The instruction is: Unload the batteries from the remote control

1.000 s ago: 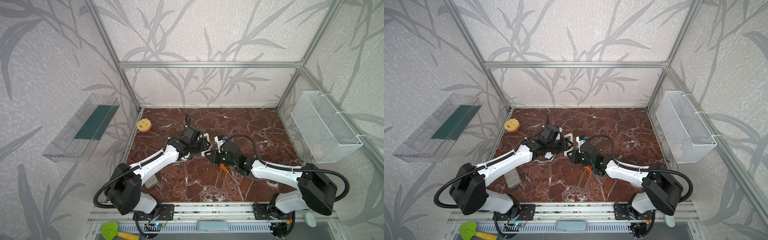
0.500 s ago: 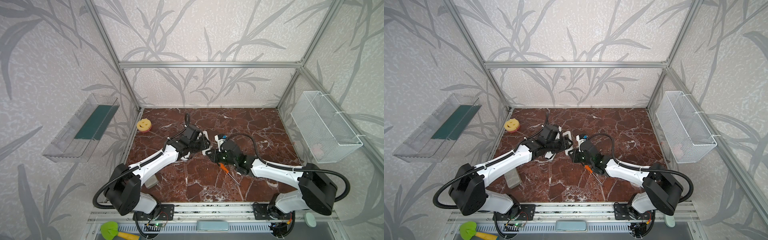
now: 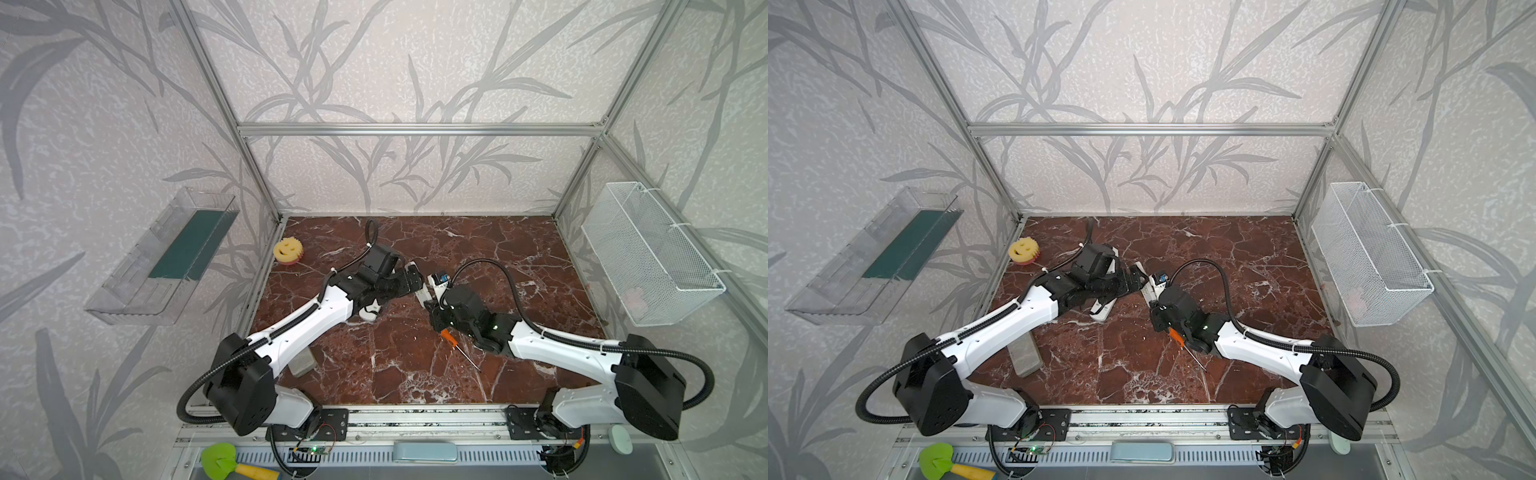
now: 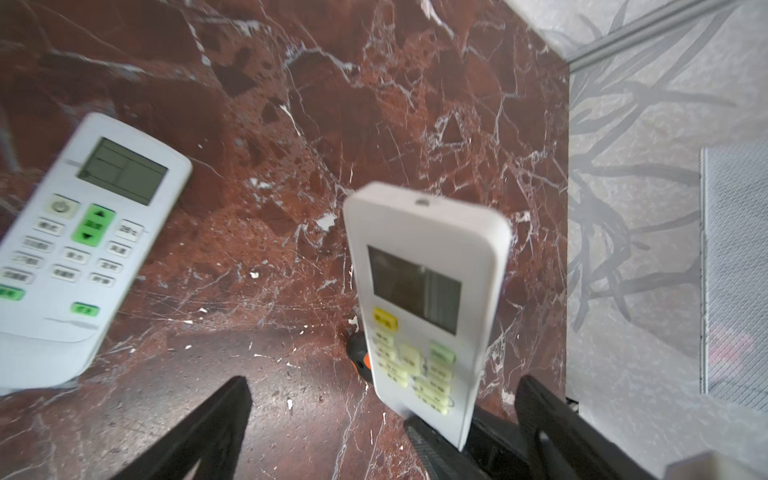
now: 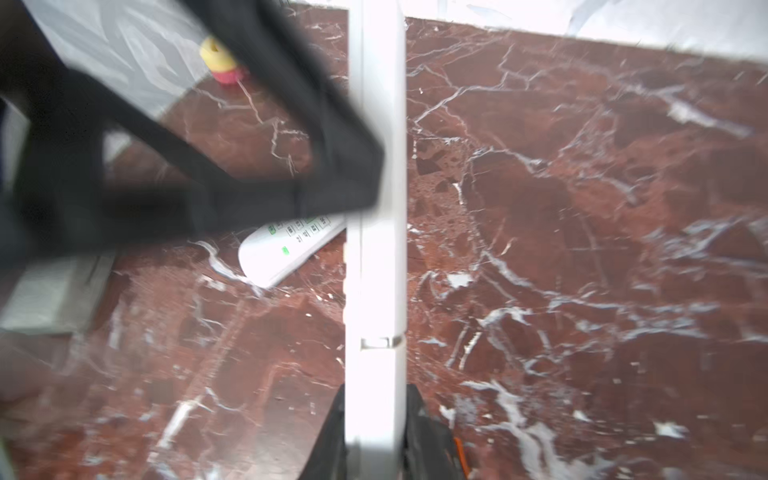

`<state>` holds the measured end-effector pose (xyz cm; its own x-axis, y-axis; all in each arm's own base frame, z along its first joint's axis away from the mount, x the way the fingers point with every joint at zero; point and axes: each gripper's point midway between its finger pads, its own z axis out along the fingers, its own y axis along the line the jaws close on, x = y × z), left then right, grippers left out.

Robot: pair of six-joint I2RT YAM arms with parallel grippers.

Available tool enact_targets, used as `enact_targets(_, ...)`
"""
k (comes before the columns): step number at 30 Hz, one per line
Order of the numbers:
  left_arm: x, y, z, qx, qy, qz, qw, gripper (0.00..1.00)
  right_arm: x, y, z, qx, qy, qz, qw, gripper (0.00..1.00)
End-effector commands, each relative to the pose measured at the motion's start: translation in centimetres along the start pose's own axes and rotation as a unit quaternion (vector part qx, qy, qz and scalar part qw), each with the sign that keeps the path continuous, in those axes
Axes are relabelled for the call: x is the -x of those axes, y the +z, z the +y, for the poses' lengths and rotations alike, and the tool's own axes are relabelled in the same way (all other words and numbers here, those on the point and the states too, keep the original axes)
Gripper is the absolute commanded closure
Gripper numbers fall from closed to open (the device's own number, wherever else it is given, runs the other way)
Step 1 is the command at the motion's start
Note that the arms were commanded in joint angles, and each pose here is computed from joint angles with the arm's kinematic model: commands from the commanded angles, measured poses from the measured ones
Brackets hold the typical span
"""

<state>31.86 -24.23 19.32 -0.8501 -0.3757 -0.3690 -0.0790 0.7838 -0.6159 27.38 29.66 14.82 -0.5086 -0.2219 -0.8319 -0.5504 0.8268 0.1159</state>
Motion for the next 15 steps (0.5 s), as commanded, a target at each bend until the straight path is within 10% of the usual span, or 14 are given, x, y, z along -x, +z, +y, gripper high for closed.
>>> enact_targets(1, 2.1, -2.5, 1.2, -0.004, -0.089, -0.029, 0.996, 0.01, 1.8, -0.9, -0.6, -0.051, -0.094, -0.028, 0.994, 0.97)
enact_targets(9, 2.8, -1.9, 1.1, -0.083, -0.158, -0.002, 0.984, 0.01, 1.4, -0.6, -1.1, -0.124, -0.222, -0.019, 0.967, 0.96)
enact_targets(15, 1.1, 0.0, 0.8, -0.114, -0.218, 0.047, 0.968, 0.26, 0.7, 0.1, -0.2, -0.140, -0.293, -0.003, 0.946, 0.96)
